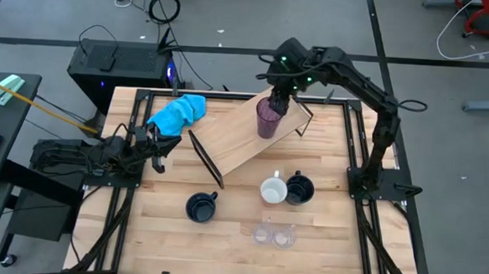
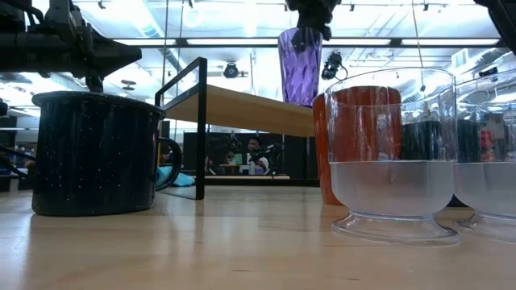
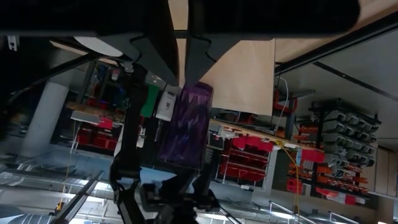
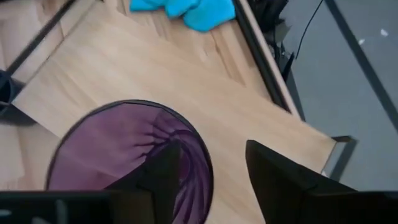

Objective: Stack small to large cups/mugs on shelf
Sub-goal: Put the purple cup on the shelf

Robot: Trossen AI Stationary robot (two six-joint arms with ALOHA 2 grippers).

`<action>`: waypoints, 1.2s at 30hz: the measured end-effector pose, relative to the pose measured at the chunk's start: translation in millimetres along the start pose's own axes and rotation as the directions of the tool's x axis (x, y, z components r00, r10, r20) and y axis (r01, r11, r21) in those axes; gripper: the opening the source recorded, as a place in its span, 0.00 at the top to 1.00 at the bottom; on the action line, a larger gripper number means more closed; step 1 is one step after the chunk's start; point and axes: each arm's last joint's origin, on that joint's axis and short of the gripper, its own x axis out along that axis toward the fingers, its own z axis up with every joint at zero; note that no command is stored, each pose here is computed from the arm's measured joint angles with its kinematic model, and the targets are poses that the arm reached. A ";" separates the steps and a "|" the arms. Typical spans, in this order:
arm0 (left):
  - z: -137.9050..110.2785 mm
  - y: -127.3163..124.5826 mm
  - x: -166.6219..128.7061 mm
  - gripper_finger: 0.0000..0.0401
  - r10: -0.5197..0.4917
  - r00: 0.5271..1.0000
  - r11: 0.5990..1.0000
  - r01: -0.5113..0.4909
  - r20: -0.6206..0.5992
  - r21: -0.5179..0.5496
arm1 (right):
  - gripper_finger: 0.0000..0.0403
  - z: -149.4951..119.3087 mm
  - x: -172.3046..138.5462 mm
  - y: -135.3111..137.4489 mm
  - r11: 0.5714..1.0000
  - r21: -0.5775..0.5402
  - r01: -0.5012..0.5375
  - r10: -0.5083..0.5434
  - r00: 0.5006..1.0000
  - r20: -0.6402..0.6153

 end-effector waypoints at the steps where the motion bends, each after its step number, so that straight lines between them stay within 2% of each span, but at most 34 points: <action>1: 0.0 0.0 0.0 0.91 0.000 1.000 1.000 0.000 0.000 0.000 | 0.51 -0.6 -6.0 0.6 1.000 -0.006 0.001 -0.001 1.000 0.017; 6: 0.2 0.0 0.0 0.91 0.000 1.000 1.000 0.000 0.001 -0.001 | 0.47 -11.4 -37.2 3.6 0.999 -0.050 0.019 -0.017 0.998 0.057; 11: 0.1 0.0 0.0 0.93 0.000 1.000 1.000 0.000 0.000 0.000 | 0.48 -21.9 -56.5 -3.5 0.982 -0.010 0.191 -0.190 0.980 0.050; 13: 0.1 0.0 0.0 0.93 0.000 1.000 1.000 0.000 0.001 0.000 | 0.49 -26.7 -57.8 -8.9 0.978 0.018 0.209 -0.209 0.978 0.009; 17: 0.2 0.0 0.0 0.92 0.000 1.000 1.000 0.000 0.001 -0.001 | 0.51 -32.8 -49.4 -15.0 0.976 0.045 0.214 -0.210 0.975 -0.075; 21: 0.1 0.0 0.0 0.91 0.000 1.000 1.000 0.000 0.000 0.000 | 0.54 -39.4 -33.4 -14.5 0.977 0.037 0.210 -0.206 0.975 -0.083; 29: 0.1 0.0 0.0 0.91 0.000 1.000 1.000 0.000 0.000 0.000 | 0.57 -80.8 -18.8 -13.4 0.973 0.045 0.228 -0.230 0.972 0.052; 36: 0.0 0.0 0.0 0.93 0.000 1.000 1.000 0.000 0.000 0.000 | 0.57 -120.5 10.1 -9.1 0.979 0.035 0.198 -0.202 0.968 0.148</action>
